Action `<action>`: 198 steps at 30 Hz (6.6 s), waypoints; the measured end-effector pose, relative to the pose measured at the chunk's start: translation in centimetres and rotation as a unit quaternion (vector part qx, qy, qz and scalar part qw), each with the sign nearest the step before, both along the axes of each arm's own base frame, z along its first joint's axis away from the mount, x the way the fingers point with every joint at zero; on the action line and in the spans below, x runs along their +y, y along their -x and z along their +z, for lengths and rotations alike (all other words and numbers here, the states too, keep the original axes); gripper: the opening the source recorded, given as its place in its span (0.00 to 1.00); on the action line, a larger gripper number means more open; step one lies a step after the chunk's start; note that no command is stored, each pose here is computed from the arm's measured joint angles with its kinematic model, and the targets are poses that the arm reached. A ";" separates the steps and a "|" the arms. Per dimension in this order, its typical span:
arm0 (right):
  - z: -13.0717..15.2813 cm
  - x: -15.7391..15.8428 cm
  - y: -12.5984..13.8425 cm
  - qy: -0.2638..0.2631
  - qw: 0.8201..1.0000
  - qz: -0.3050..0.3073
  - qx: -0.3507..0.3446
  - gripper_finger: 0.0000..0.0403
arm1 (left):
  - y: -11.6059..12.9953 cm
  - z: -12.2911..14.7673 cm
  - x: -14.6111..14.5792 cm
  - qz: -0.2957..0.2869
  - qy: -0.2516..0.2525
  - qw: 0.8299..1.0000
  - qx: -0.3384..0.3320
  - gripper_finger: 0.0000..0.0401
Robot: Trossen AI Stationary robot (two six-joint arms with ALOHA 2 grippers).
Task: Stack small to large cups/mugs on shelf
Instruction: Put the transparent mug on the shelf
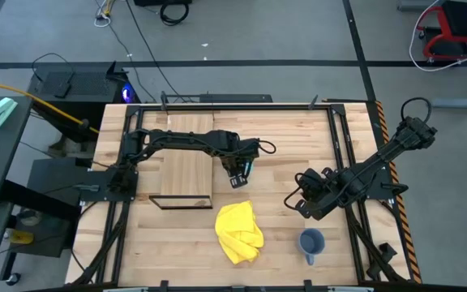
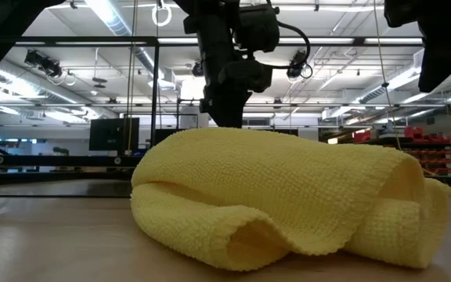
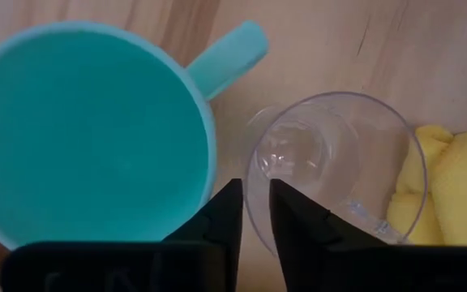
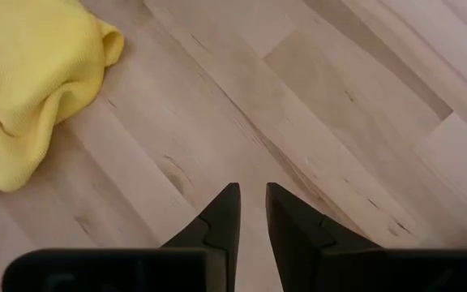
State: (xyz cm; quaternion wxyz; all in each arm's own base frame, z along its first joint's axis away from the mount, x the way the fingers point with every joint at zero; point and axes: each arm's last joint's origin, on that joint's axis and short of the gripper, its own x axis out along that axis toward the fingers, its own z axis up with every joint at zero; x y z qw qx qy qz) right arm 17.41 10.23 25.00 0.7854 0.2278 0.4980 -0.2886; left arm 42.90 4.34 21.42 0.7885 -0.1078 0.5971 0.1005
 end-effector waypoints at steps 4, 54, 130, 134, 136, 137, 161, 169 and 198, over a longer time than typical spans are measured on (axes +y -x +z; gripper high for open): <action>0.0 0.0 0.0 0.000 1.000 0.000 0.000 0.17 | 0.1 0.2 0.0 0.001 0.000 1.000 -0.001 0.23; 2.4 -5.8 -8.3 -0.072 0.957 -0.087 -0.269 0.17 | 20.5 16.3 -3.2 0.137 -0.139 0.981 0.008 0.32; -3.7 -7.7 -18.5 -0.092 0.955 -0.275 -0.057 0.17 | 25.9 14.3 -2.4 0.123 -0.169 0.978 -0.015 0.29; -4.2 -7.7 -18.6 -0.091 0.956 -0.273 -0.056 0.17 | 25.9 14.3 -2.4 0.123 -0.169 0.978 -0.015 0.30; -4.4 -7.8 -18.6 -0.091 0.955 -0.275 -0.057 0.17 | 25.9 14.3 -2.4 0.123 -0.169 0.978 -0.015 0.31; -4.4 -7.9 -18.5 -0.090 0.956 -0.275 -0.055 0.17 | 25.9 14.3 -2.4 0.123 -0.169 0.978 -0.015 0.31; -5.5 -8.7 -18.7 -0.088 0.953 -0.285 -0.048 0.13 | 25.9 14.3 -2.4 0.128 -0.169 0.977 -0.017 0.28; -6.1 -8.6 -19.2 -0.089 0.960 -0.260 -0.048 0.02 | 25.9 14.3 -2.4 0.128 -0.169 0.977 -0.016 0.30; 7.1 -7.8 -20.7 0.072 0.971 0.228 0.001 0.00 | 26.5 14.2 -2.4 0.085 -0.181 0.979 0.023 0.26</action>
